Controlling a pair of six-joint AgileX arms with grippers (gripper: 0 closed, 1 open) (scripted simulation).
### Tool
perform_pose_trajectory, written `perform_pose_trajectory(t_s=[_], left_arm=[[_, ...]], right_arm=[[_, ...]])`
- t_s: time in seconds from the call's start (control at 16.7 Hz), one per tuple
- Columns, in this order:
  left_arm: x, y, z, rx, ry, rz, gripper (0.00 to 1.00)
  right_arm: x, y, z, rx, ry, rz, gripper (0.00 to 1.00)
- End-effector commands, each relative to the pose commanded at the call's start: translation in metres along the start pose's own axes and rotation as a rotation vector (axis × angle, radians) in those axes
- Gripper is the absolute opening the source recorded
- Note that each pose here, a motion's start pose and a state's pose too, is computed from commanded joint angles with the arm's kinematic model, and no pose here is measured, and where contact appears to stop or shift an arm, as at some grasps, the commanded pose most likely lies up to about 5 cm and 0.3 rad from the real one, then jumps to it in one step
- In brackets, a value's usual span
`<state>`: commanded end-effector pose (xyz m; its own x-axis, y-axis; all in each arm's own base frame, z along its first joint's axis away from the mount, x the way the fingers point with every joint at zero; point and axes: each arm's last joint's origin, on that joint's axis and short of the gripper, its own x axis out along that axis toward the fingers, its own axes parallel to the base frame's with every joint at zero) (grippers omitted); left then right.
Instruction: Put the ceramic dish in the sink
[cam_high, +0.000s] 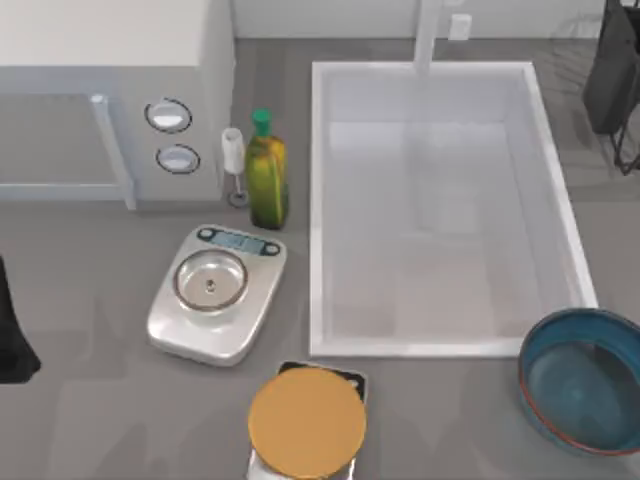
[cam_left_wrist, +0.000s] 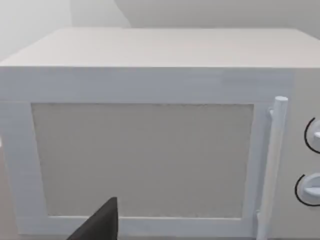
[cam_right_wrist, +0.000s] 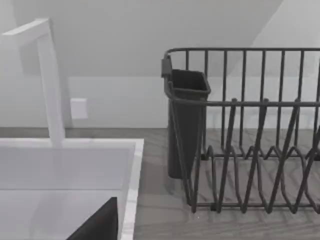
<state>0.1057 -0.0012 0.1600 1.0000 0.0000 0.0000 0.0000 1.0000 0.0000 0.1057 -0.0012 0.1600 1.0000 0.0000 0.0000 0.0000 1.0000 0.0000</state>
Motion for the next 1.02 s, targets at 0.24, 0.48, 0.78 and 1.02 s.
perform_pose_trajectory(t_s=[0.24,0.48,0.78,1.02], left_arm=[[0.0,0.0,0.0,0.0,0.0,0.0,1.0],[0.0,0.0,0.0,0.0,0.0,0.0,1.0],[0.0,0.0,0.0,0.0,0.0,0.0,1.0],[0.0,0.0,0.0,0.0,0.0,0.0,1.0]], right_arm=[[0.0,0.001,0.006,0.005,0.034,0.006,1.0],[0.005,0.003,0.03,0.027,0.238,0.022,1.0],[0.038,0.01,0.054,0.044,0.751,0.029,1.0],[0.075,0.02,0.063,0.034,1.146,0.019,1.0]])
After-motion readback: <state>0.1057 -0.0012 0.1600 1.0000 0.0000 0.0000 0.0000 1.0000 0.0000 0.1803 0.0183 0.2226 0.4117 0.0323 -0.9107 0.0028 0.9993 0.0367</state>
